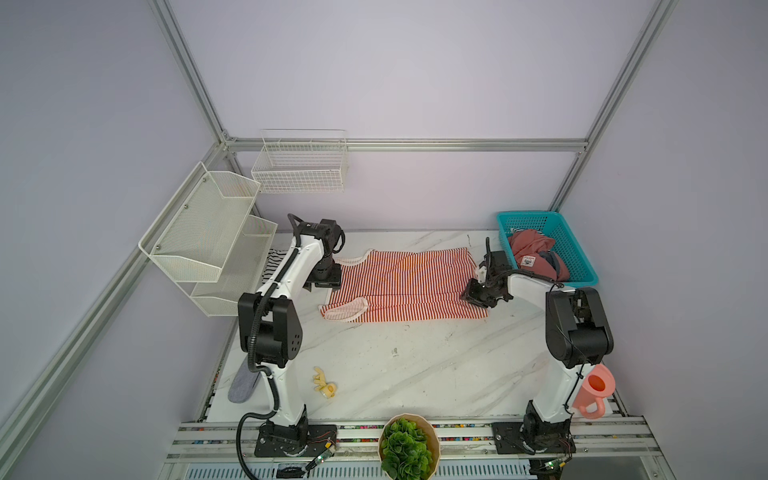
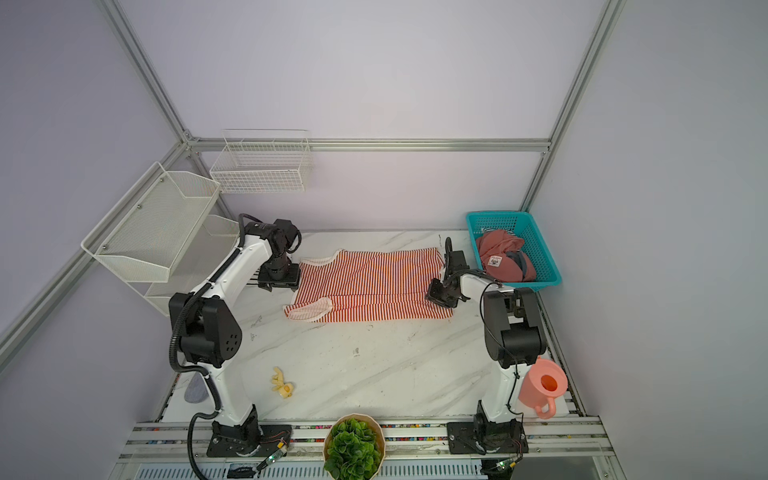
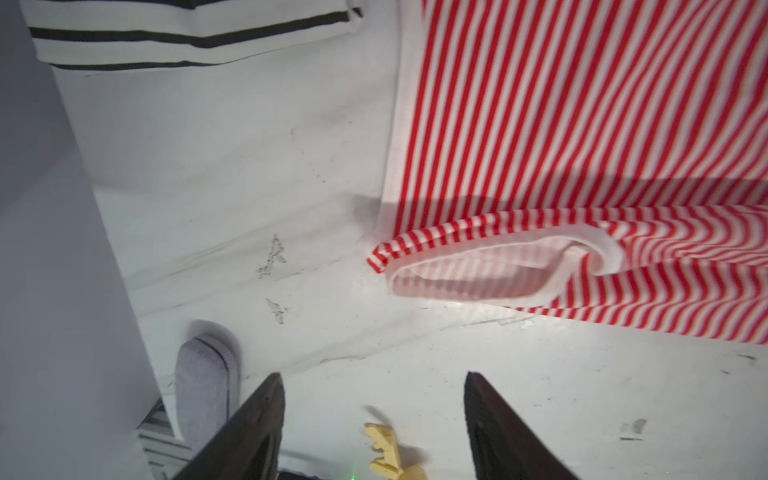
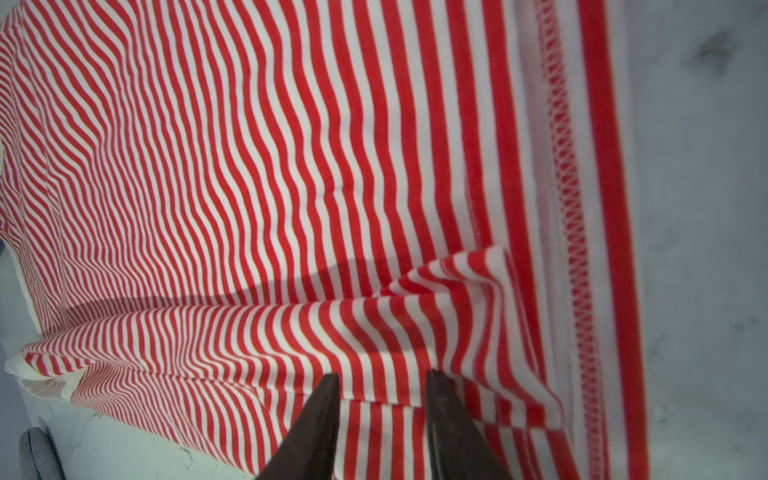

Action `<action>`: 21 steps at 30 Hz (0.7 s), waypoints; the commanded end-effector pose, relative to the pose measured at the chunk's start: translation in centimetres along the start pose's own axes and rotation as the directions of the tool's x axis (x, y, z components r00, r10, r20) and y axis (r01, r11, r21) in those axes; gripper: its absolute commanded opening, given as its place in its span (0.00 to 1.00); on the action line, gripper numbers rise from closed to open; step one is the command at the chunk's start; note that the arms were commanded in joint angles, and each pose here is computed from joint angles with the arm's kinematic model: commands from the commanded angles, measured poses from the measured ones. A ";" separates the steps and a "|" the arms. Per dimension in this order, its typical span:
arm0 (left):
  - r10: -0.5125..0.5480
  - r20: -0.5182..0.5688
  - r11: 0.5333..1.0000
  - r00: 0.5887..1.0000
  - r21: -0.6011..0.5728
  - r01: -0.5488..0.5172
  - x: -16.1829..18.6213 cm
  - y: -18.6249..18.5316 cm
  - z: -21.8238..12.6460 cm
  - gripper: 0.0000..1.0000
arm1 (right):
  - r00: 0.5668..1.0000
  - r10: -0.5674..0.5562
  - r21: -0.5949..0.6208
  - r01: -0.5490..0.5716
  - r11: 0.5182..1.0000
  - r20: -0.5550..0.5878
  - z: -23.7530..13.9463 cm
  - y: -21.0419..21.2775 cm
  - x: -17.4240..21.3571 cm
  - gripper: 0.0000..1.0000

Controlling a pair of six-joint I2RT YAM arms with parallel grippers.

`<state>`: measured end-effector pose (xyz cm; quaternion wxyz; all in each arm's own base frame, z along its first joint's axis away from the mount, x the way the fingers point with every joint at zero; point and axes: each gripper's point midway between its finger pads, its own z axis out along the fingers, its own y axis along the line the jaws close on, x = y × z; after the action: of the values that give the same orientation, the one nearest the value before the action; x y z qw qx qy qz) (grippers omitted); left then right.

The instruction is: Fold and stack the tank tops

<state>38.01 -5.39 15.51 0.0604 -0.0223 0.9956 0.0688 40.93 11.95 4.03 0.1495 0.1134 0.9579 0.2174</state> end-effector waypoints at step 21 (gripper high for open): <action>0.053 -0.043 0.928 0.998 0.371 -0.034 -1.7 -16.4 9.2 0.25 | 0.997 0.010 0.102 -0.002 0.995 -0.076 1.4 -2.7 2.5 0.31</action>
<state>41.79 -20.16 5.22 0.0369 0.0162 0.9929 -0.1122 40.37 11.54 2.99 0.1331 0.1089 0.9644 0.2007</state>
